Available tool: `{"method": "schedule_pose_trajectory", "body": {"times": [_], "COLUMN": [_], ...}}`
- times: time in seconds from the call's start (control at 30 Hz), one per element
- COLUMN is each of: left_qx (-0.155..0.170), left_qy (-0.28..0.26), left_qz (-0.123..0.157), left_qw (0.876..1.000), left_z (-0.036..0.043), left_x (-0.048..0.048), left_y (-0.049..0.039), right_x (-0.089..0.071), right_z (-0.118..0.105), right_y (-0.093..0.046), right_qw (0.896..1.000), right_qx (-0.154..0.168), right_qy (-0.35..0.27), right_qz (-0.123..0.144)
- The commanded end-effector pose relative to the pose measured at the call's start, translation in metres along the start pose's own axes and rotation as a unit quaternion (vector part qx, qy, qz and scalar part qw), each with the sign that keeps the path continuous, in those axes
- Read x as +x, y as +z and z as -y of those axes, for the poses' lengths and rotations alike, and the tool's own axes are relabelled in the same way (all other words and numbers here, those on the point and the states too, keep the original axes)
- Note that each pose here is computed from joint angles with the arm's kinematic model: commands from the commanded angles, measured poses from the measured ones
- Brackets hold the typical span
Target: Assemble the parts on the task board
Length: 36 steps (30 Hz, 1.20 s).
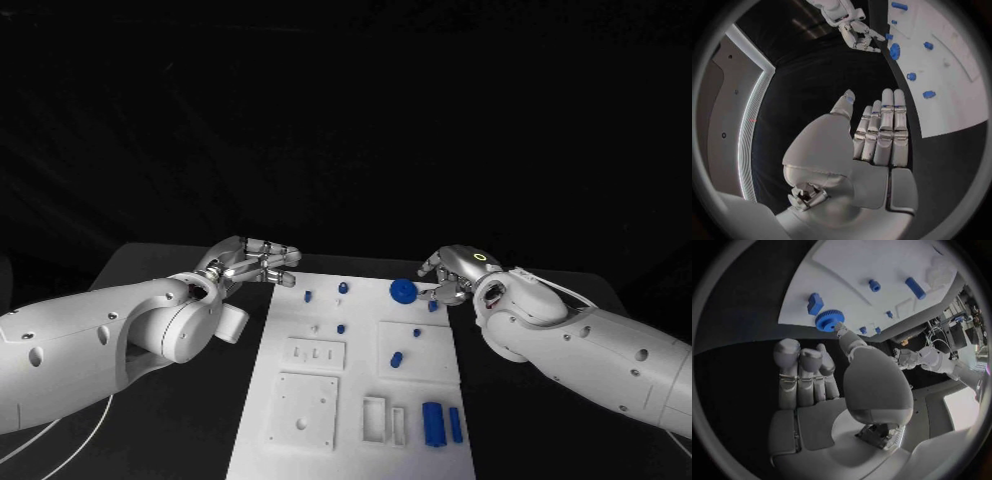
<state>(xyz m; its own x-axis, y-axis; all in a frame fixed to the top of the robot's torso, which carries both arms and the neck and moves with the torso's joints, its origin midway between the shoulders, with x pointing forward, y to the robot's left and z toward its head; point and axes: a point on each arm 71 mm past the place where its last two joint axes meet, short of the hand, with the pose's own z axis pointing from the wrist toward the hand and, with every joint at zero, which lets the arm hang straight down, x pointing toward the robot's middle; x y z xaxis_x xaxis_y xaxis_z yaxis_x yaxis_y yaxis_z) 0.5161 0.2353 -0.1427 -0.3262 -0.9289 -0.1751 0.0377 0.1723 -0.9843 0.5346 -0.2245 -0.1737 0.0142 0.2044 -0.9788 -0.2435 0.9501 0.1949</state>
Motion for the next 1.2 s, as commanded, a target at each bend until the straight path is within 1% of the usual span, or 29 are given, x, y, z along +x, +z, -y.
{"method": "schedule_pose_trajectory", "body": {"times": [0.03, 0.2, 0.5, 0.83, 0.97, 1.2], "left_qx": [0.008, 0.007, 0.006, 0.006, 0.006, 0.005], "left_qy": [-0.002, -0.002, -0.002, -0.002, -0.001, 0.000], "left_qz": [-0.012, -0.013, -0.014, -0.016, -0.016, -0.017], "left_qw": [1.000, 1.000, 1.000, 1.000, 1.000, 1.000], "left_z": [0.0020, 0.0018, 0.0016, 0.0017, 0.0017, 0.0018], "left_x": [0.0033, 0.0040, 0.0042, 0.0054, 0.0056, 0.0058], "left_y": [0.0012, 0.0020, 0.0028, 0.0031, 0.0033, 0.0033], "right_x": [0.008, 0.013, 0.013, 0.011, 0.012, 0.016], "right_z": [-0.001, 0.000, -0.001, -0.006, -0.008, -0.010], "right_y": [0.003, 0.007, 0.012, 0.015, 0.017, 0.021], "right_qw": [0.999, 0.999, 0.999, 0.999, 0.999, 0.998], "right_qx": [0.004, 0.016, 0.029, 0.029, 0.028, 0.030], "right_qy": [0.009, 0.014, 0.020, 0.024, 0.026, 0.026], "right_qz": [-0.031, -0.036, -0.031, -0.031, -0.035, -0.049]}}
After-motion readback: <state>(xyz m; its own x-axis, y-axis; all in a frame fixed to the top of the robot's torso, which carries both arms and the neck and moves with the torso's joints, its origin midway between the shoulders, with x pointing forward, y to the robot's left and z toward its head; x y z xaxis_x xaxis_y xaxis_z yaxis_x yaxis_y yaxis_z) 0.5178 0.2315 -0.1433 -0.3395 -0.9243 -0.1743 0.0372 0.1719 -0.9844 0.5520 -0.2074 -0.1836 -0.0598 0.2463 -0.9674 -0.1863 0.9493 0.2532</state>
